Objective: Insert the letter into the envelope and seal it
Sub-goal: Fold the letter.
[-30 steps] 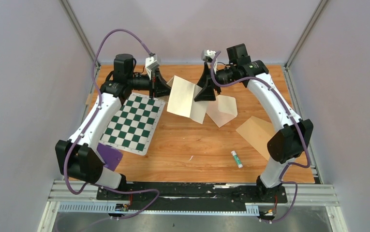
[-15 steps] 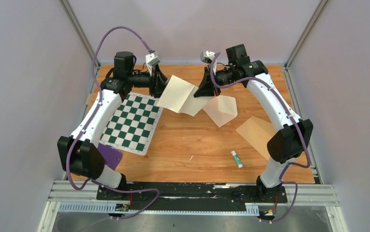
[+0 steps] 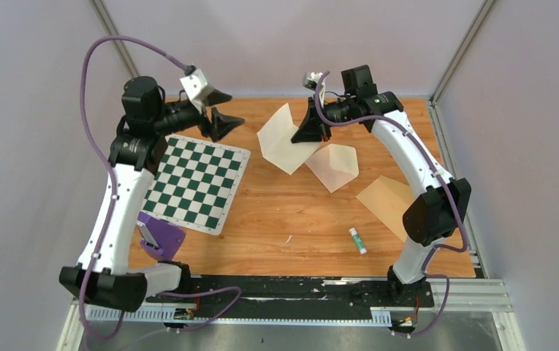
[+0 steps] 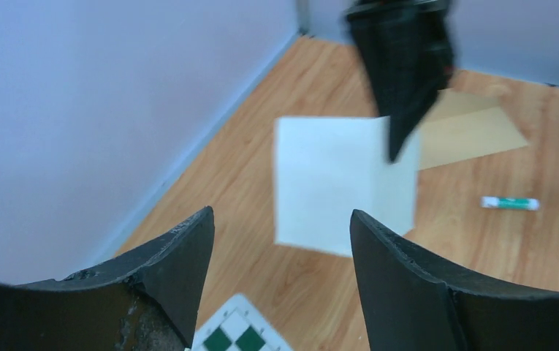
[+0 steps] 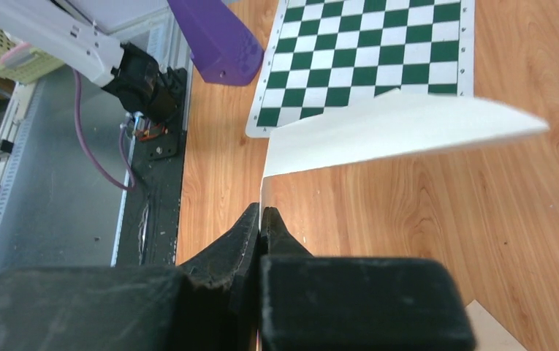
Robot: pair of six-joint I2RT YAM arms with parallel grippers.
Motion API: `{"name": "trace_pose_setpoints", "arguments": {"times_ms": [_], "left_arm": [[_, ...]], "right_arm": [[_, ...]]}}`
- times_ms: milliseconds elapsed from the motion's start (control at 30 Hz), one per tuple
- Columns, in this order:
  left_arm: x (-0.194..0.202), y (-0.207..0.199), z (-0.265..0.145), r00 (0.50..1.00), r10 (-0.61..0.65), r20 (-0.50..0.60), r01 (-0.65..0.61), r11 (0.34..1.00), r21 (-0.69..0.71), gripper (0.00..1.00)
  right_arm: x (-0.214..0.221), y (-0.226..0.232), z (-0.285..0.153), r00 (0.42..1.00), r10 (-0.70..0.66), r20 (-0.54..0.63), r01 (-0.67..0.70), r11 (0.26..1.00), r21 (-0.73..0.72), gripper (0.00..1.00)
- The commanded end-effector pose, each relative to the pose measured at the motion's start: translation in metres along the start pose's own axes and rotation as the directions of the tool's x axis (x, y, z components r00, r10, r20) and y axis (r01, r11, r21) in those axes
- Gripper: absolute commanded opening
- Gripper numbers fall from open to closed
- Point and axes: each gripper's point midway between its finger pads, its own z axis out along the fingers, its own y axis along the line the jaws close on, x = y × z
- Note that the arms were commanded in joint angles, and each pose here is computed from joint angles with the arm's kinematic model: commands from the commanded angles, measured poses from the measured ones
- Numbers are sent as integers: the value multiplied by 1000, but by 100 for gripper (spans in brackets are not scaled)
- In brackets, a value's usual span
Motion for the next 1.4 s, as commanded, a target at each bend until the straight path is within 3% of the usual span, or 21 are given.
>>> {"name": "trace_pose_setpoints", "arguments": {"times_ms": [0,400,733,933,1033,1267,1367], "left_arm": [[-4,-78,14,994,103,25,-106,968,227,78],[38,-87,61,990,137,-31,-127,968,215,76],[43,-103,70,993,118,-23,-104,935,339,56],[47,-98,76,994,81,-67,-54,943,329,33],[49,-95,79,995,50,-86,-21,950,311,32],[48,-102,81,997,-1,-75,27,938,346,16],[48,-101,81,996,-28,-83,54,940,337,14]], "right_arm": [[-44,2,-3,995,-31,100,34,999,-25,0],[-67,36,-3,983,-116,142,128,989,-78,2],[-70,40,0,979,-149,142,161,984,-77,5],[-69,36,0,977,-162,136,171,984,-55,6],[-65,33,0,977,-173,127,179,983,-34,10],[-59,27,0,979,-176,107,177,984,-1,14],[-55,21,-1,980,-175,90,173,984,34,14]]}}
